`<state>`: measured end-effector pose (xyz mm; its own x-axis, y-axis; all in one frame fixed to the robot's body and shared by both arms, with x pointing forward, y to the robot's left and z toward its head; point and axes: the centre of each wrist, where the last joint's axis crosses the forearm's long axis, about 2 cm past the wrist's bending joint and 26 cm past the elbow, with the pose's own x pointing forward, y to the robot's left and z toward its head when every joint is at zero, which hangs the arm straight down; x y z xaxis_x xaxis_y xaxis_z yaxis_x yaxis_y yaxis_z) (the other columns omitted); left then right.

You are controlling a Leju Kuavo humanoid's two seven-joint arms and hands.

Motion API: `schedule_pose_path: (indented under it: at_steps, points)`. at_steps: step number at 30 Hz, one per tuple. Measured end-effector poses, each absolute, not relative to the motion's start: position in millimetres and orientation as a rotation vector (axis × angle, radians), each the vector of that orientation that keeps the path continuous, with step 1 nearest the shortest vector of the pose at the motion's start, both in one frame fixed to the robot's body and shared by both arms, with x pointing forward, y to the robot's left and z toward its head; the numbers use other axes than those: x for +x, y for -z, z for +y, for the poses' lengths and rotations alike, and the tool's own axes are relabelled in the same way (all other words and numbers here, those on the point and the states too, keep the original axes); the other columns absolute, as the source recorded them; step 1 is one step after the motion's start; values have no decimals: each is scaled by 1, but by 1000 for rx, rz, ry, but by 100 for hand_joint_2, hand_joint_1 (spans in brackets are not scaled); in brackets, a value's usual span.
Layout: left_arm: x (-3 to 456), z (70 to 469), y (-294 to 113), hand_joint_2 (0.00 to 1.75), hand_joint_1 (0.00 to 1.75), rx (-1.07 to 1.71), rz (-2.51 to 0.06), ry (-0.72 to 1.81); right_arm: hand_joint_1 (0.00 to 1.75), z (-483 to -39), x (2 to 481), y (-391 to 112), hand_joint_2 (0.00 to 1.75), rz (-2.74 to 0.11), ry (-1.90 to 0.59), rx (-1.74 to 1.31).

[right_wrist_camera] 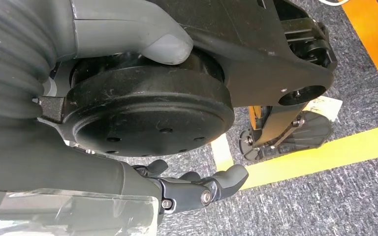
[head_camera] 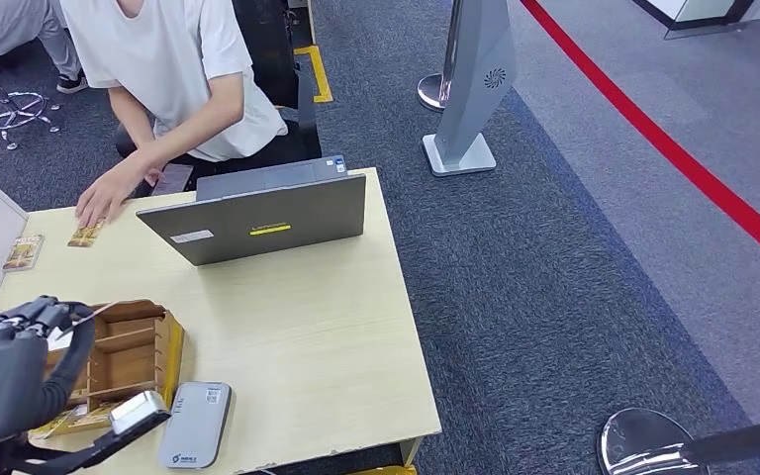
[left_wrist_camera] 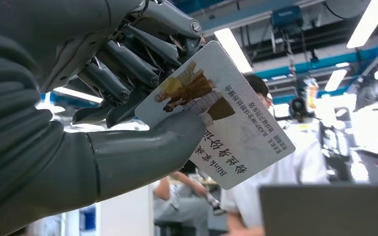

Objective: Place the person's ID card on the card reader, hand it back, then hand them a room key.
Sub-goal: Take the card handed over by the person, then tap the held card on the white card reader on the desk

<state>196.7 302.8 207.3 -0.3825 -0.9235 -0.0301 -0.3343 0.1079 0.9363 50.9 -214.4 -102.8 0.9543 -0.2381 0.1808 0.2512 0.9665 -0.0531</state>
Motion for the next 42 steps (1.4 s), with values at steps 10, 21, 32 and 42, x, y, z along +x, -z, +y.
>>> schedule_pose_path:
  at_steps: [10, 21, 32, 42]
  points:
    - [176, 258, -172, 175, 175, 947, -1744, 1304, 0, -214, 51, 103, 175, -173, 249, -79]
    - [165, 245, -124, 175, 175, 770, -1550, 1363, 0, -214, 51, 103, 175, -172, 247, -86]
    - [161, 242, -109, 175, 175, 757, -1431, 1371, 0, -214, 51, 103, 175, -170, 246, -88]
    - [154, 242, -94, 175, 175, 782, -1197, 1360, 0, -214, 52, 102, 175, -164, 245, -92]
